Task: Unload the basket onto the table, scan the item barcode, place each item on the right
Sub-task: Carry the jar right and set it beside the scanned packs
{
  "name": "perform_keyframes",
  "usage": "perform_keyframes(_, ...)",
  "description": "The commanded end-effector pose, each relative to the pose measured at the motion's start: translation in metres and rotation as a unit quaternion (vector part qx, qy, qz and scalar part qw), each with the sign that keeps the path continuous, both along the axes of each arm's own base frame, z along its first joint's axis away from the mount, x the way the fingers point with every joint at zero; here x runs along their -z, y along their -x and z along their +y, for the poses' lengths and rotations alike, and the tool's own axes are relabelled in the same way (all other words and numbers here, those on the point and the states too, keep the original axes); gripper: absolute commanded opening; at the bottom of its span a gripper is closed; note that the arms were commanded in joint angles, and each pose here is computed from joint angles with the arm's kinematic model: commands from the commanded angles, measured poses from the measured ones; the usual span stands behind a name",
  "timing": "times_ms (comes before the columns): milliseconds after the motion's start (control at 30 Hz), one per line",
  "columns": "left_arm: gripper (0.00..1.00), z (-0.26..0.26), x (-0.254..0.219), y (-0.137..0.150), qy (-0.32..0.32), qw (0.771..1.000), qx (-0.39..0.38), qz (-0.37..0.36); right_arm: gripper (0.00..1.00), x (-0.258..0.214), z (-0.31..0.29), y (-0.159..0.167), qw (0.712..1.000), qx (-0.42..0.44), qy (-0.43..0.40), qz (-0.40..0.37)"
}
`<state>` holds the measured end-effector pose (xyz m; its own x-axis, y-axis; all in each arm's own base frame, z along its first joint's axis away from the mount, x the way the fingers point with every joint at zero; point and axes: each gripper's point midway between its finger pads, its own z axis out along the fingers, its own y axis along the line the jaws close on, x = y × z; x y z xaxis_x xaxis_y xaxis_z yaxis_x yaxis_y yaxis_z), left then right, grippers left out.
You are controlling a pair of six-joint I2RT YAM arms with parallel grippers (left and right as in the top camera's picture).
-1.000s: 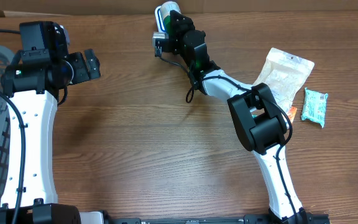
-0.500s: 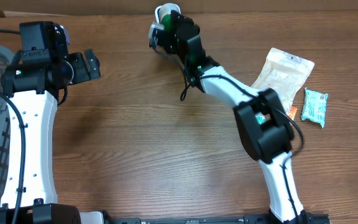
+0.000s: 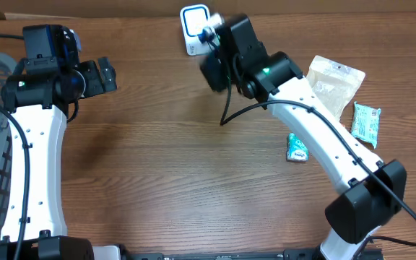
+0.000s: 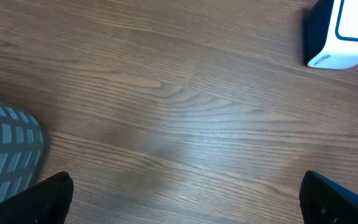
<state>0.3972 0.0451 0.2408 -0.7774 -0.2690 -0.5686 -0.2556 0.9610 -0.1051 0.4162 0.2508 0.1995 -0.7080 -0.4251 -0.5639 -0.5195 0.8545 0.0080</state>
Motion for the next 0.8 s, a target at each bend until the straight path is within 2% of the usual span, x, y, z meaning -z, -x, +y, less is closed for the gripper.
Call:
perform_keyframes(0,0.99,0.004,-0.007,-0.001,-0.011,1.000,0.001,-0.008,0.54,0.033,-0.005,0.035,0.990,0.048,-0.035,0.130)
perform_keyframes(133,1.00,0.004,-0.007,-0.001,-0.011,1.000,0.001,-0.008,0.54,0.073,-0.031,0.068,0.977,0.065,0.025,0.204)
perform_keyframes(300,1.00,0.004,-0.007,-0.001,-0.011,1.000,0.001,-0.008,0.57,0.111,-0.082,0.074,0.961,0.139,0.102,0.215)
perform_keyframes(533,1.00,0.004,-0.007,-0.001,-0.011,1.000,0.001,-0.008,0.58,0.141,-0.147,0.072,0.934,0.236,0.109,0.245)
perform_keyframes(667,1.00,0.004,-0.007,-0.001,-0.011,1.000,0.001,-0.008,0.59,0.142,-0.174,0.067,0.921,0.280,0.097,0.253)
perform_keyframes(733,1.00,0.004,-0.007,-0.001,-0.011,1.000,0.001,-0.008,1.00,0.142,-0.183,0.065,0.916,0.296,0.088,0.257)
perform_keyframes(767,1.00,0.004,-0.007,-0.001,-0.011,1.000,0.001,-0.008,1.00,0.142,-0.184,0.064,0.915,0.298,0.078,0.260)
